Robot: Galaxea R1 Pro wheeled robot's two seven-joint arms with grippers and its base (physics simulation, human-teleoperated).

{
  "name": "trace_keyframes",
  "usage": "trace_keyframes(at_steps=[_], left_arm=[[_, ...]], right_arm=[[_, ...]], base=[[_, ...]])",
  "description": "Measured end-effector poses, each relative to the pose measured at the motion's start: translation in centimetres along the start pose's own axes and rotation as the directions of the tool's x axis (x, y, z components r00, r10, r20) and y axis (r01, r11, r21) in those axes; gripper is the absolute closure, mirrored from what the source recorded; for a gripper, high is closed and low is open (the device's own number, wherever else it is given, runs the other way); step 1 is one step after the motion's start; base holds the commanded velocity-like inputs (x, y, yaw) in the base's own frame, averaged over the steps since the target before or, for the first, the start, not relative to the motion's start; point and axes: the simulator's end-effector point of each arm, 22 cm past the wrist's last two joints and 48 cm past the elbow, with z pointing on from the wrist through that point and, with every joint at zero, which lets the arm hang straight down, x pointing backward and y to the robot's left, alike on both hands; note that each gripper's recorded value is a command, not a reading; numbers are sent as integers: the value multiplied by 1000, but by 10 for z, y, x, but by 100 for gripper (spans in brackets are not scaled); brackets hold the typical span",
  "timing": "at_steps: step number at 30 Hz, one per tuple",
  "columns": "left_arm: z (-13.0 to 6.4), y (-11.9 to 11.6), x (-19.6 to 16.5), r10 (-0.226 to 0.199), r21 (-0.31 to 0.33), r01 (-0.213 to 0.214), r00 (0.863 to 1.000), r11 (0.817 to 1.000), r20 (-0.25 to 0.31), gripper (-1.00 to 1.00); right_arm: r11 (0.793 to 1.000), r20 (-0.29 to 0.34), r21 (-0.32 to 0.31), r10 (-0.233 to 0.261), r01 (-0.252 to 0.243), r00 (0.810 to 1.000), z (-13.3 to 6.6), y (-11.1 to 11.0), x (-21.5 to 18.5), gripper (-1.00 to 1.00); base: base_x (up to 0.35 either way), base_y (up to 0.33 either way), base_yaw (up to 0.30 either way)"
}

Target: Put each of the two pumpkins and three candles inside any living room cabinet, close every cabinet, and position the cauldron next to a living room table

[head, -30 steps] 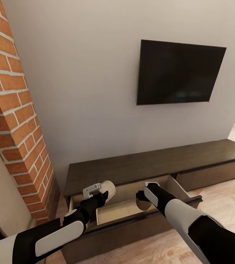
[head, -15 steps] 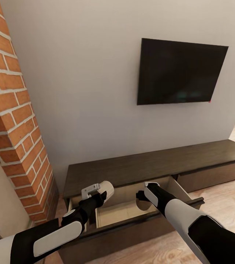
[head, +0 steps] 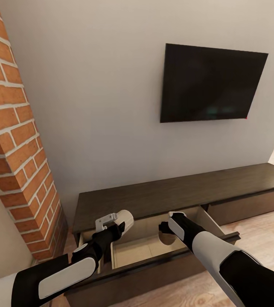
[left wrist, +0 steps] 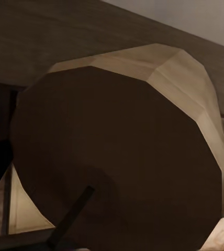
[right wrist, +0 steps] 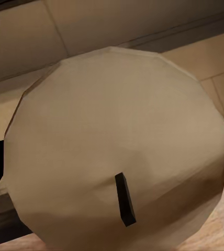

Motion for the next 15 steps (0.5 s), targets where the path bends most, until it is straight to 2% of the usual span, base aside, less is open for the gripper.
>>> trace_keyframes(at_steps=[15], left_arm=[[9,10,23,-4,4,4,1000,1000,0,100]], right_arm=[[1000,-1,0,1,-1,1000,21,0,19,100]], base=[[0,0,0]])
